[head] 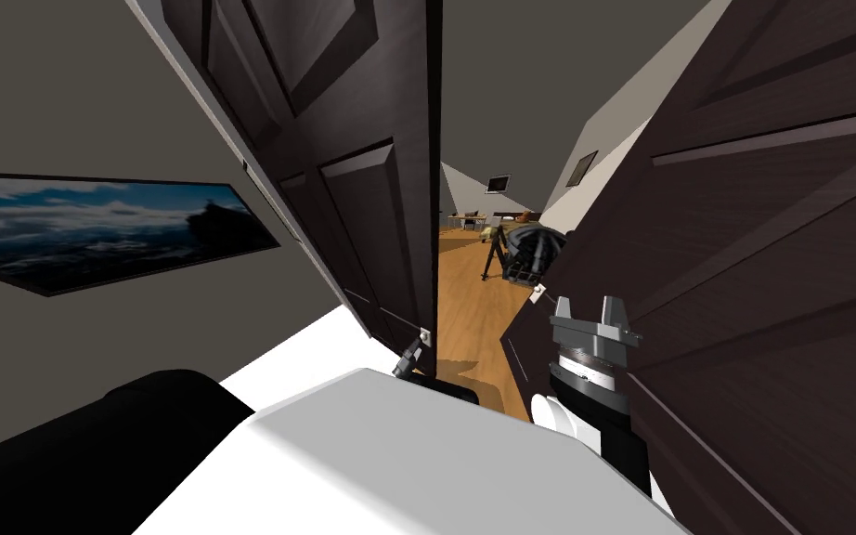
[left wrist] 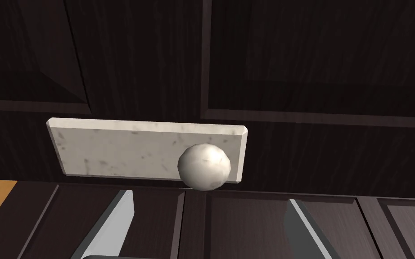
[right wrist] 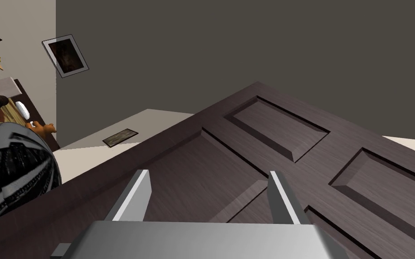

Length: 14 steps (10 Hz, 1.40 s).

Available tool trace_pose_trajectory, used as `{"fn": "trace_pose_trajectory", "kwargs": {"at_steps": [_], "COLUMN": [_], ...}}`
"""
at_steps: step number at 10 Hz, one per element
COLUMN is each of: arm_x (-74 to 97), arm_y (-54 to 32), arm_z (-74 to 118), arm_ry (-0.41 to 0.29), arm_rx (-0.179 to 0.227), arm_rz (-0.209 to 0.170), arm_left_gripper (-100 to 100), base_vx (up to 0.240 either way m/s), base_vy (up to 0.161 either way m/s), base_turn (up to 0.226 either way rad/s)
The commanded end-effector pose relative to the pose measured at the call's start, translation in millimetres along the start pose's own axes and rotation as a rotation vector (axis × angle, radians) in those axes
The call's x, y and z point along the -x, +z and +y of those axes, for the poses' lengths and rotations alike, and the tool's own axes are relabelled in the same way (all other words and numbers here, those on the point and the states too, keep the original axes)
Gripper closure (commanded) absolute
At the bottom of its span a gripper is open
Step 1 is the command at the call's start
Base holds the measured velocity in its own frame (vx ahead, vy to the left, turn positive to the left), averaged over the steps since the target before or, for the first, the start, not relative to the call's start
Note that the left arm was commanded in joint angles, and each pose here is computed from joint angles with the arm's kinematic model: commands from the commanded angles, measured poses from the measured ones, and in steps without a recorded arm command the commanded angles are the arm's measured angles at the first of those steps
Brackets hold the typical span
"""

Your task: Push the door open

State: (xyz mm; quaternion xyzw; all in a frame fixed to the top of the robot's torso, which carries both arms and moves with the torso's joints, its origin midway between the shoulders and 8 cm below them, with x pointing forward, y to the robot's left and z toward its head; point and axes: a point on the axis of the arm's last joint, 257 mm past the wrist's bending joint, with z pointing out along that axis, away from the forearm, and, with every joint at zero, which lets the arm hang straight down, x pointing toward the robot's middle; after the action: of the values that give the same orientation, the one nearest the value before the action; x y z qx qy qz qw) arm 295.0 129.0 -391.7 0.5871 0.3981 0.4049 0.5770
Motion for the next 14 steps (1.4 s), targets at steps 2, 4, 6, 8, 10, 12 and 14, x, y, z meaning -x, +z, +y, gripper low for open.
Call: {"fn": "trace_pose_trajectory", "kwargs": {"at_steps": [2, 4, 6, 8, 10, 12, 14], "arm_x": [0.0, 0.0, 0.0, -12.8, -25.5, -23.3, -24.1], "arm_y": [0.0, 0.0, 0.0, -7.0, -14.3, -9.2, -4.9], "arm_z": [0.0, 0.0, 0.0, -0.3, -0.4, -0.7, -0.9], "arm_ry": [0.0, 0.0, 0.0, -0.006, -0.013, -0.008, -0.006], "arm_rx": [0.0, 0.0, 0.0, 0.002, 0.004, 0.001, 0.0], "arm_rz": [0.0, 0.0, 0.0, 0.044, 0.091, 0.077, 0.079], "arm_left_gripper": [100, 100, 100, -100, -100, -100, -100], "base_vx": [0.036, -0.03, -0.014, -0.026, -0.098, 0.03, 0.189], "base_vy": [-0.006, 0.005, 0.002, -0.037, -0.122, -0.046, -0.057], "base_turn": [0.002, -0.002, 0.0, 0.074, 0.159, 0.004, -0.009]}}
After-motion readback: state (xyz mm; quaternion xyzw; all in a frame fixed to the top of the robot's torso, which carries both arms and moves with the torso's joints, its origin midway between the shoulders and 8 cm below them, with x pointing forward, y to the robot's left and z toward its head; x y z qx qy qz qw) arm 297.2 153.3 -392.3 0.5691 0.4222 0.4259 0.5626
